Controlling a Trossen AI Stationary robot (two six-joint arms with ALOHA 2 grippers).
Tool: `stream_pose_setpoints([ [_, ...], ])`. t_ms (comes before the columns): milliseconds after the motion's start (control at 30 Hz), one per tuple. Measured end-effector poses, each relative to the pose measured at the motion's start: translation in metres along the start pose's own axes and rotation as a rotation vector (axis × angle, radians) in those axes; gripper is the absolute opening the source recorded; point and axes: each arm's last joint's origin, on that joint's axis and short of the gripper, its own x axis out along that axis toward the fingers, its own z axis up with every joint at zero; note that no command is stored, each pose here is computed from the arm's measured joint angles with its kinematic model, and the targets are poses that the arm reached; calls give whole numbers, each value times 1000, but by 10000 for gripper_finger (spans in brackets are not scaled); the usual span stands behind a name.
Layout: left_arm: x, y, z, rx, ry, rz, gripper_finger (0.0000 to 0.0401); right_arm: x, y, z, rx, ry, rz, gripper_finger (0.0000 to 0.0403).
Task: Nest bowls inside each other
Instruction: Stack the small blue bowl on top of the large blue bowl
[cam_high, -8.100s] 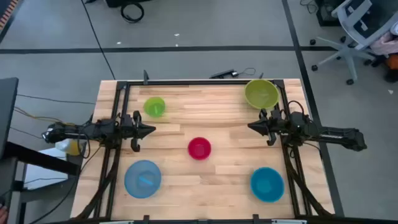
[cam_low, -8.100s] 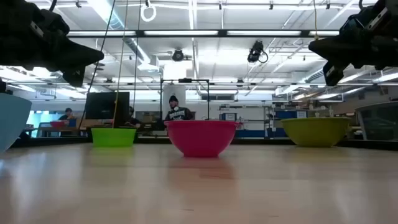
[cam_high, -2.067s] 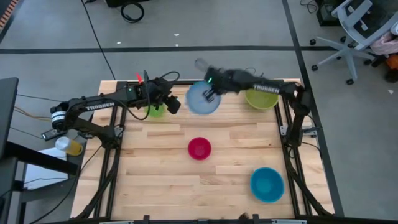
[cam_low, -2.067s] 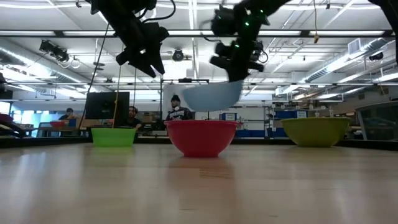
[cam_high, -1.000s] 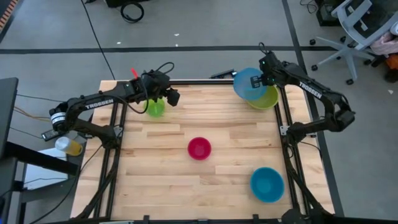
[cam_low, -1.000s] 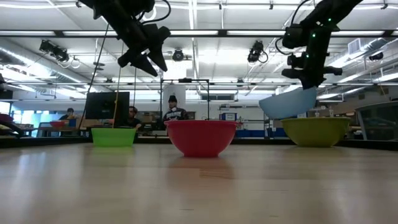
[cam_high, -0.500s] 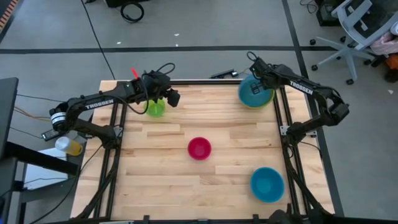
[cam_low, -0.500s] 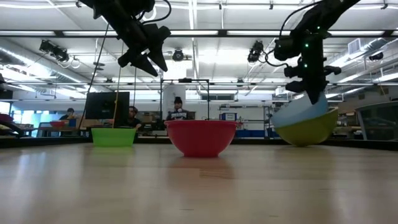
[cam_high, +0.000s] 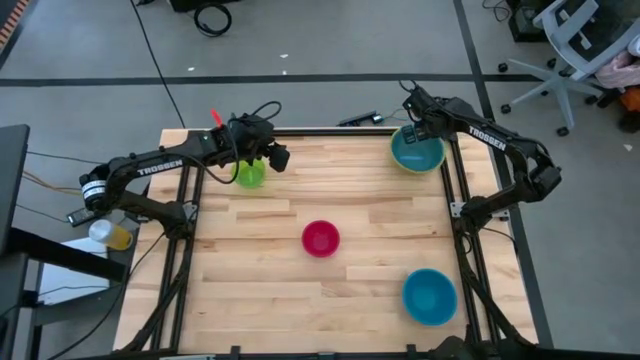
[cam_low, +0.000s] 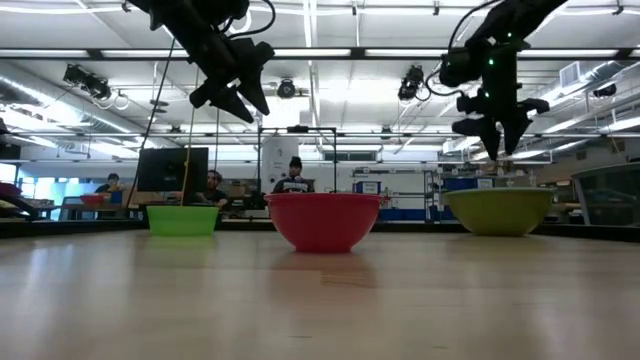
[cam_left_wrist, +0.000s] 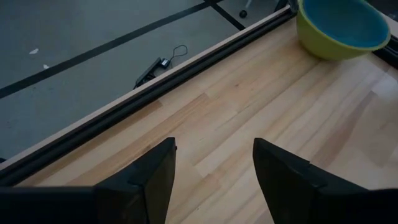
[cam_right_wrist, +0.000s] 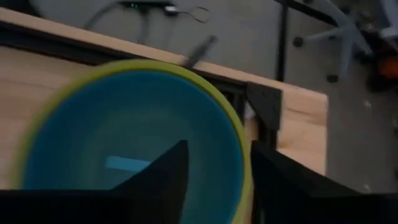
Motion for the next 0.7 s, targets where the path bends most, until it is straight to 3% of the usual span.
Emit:
stream_pose_setpoints([
  [133,0,0,0,36,7,-18,215,-23,7,5,-101,-72,184,209],
  [267,0,0,0,103,16,-53,215,-50,26,-2,-183,-122,467,211],
  [333,0,-1,1,155,12,-83,215,-62,41,-13,-260,-115,552,206],
  [533,-2,-11,-1,266,-1,-139,215,-95,83,-69,-578,-35,674,190],
  [700,-5,-21,-5,306,3,-172,215,-120,97,-130,-863,72,697,188],
])
